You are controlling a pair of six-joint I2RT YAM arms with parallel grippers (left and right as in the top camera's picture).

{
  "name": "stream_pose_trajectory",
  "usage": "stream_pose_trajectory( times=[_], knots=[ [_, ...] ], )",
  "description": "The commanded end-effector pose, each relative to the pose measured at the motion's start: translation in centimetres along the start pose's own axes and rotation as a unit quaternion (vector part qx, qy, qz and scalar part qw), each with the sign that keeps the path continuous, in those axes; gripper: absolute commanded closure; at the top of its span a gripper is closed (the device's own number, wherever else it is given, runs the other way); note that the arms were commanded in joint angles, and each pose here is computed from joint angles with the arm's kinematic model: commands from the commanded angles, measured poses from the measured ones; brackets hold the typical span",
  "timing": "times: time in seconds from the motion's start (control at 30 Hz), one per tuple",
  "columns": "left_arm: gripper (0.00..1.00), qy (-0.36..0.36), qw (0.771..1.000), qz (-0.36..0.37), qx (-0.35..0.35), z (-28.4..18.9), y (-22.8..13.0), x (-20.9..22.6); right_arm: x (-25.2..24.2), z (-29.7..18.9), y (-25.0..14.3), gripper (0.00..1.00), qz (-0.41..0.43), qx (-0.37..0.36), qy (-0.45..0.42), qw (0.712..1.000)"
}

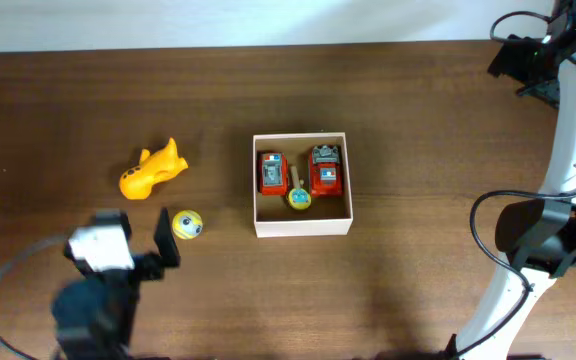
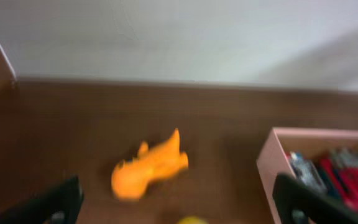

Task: Pack container
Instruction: 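Move the left gripper toward the orange toy fish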

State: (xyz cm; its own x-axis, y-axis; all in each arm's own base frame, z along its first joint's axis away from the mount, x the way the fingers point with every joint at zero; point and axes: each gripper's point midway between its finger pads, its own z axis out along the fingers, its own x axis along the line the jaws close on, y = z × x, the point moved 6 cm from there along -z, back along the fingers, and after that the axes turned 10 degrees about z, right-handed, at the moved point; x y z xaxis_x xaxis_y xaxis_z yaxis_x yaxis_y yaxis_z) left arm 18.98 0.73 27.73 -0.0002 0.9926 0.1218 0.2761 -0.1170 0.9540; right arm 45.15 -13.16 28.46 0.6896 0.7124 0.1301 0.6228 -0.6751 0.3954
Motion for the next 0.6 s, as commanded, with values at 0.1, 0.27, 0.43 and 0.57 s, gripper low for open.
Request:
stream_pose_trajectory(
  times=[0.1, 0.27, 0.43, 0.57],
  knots=[
    [0.01, -0.044, 0.992, -0.015, 0.120, 3.4, 5.1, 0.1, 0.0, 0.1, 0.0, 0.01, 0.004, 0.001, -0.001, 1.000],
    [0.01, -0.071, 0.957, -0.024, 0.280, 6.9, 4.3, -0.2, 0.0, 0.1, 0.0, 0.01, 0.004, 0.002, -0.001, 1.000],
    [0.01, -0.134, 0.933, -0.050, 0.329, 9.9, 2.5, -1.7, 0.0, 0.1, 0.0, 0.01, 0.004, 0.001, -0.001, 1.000],
    [0.01, -0.162, 0.914, -0.065, 0.365, 12.1, 0.6, -2.6, 0.0, 0.1, 0.0, 0.01, 0.004, 0.001, -0.001, 1.000]
  ],
)
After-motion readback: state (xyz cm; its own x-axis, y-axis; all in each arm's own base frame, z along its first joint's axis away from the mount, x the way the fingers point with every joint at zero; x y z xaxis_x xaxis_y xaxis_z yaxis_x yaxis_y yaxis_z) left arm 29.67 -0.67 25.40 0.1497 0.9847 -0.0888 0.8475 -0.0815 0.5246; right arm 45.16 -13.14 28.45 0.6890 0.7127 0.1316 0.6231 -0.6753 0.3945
